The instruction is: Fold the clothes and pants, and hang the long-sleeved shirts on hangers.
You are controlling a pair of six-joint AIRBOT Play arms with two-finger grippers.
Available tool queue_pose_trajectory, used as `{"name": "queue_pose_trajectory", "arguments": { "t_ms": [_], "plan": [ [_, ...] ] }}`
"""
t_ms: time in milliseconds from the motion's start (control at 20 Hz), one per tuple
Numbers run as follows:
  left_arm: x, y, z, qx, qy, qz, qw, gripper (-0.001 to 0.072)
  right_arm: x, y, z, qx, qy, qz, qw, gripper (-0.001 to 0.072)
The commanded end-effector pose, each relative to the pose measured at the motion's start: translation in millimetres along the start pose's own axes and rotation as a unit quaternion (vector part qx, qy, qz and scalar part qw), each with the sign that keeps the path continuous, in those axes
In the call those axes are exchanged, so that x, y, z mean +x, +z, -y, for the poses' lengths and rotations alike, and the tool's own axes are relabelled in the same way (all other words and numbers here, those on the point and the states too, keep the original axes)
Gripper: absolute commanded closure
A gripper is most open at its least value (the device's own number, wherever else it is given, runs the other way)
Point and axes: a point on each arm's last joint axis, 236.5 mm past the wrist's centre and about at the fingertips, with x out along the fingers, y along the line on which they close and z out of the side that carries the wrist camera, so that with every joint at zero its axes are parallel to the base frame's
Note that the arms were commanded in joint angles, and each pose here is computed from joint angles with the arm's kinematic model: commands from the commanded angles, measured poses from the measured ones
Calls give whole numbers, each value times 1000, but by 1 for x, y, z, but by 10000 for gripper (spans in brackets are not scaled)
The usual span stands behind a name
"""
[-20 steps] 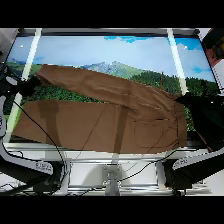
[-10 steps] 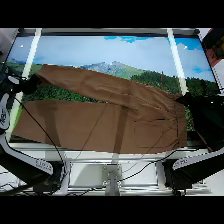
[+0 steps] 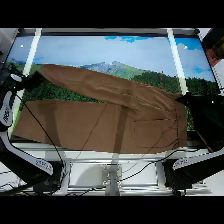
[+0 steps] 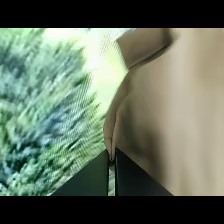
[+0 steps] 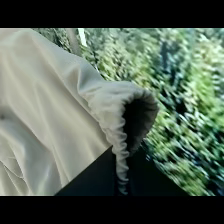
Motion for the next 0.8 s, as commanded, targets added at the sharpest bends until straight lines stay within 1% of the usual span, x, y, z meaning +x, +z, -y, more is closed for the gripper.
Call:
{"name": "queue_pose_trajectory", "arguments": {
  "t_ms": [0, 100, 200, 300, 450, 600, 750],
  "plan": [
    [-32, 27, 6, 55, 10, 15, 998, 688, -14, 21, -5, -14, -16, 31, 999, 669],
    [-63, 41, -3, 85, 34, 12, 996, 689, -29, 45, -7, -19, -35, 66, 997, 669],
    [-88, 49, -9, 80, 39, 11, 996, 689, -37, 66, -3, -4, -55, 101, 993, 669],
    [-105, 46, -19, 71, 45, -8, 996, 688, -35, 77, -4, -7, -67, 118, 991, 669],
    [-117, 12, -45, 66, 73, -91, 991, 688, -24, 83, -9, -27, -85, 122, 989, 669],
    [-126, -23, -82, 93, 138, -171, 971, 688, -13, 91, -8, -46, -119, 127, 984, 669],
    [-122, -51, -102, 82, 163, -205, 962, 688, -8, 106, -11, -57, -142, 153, 976, 669]
  ]
}}
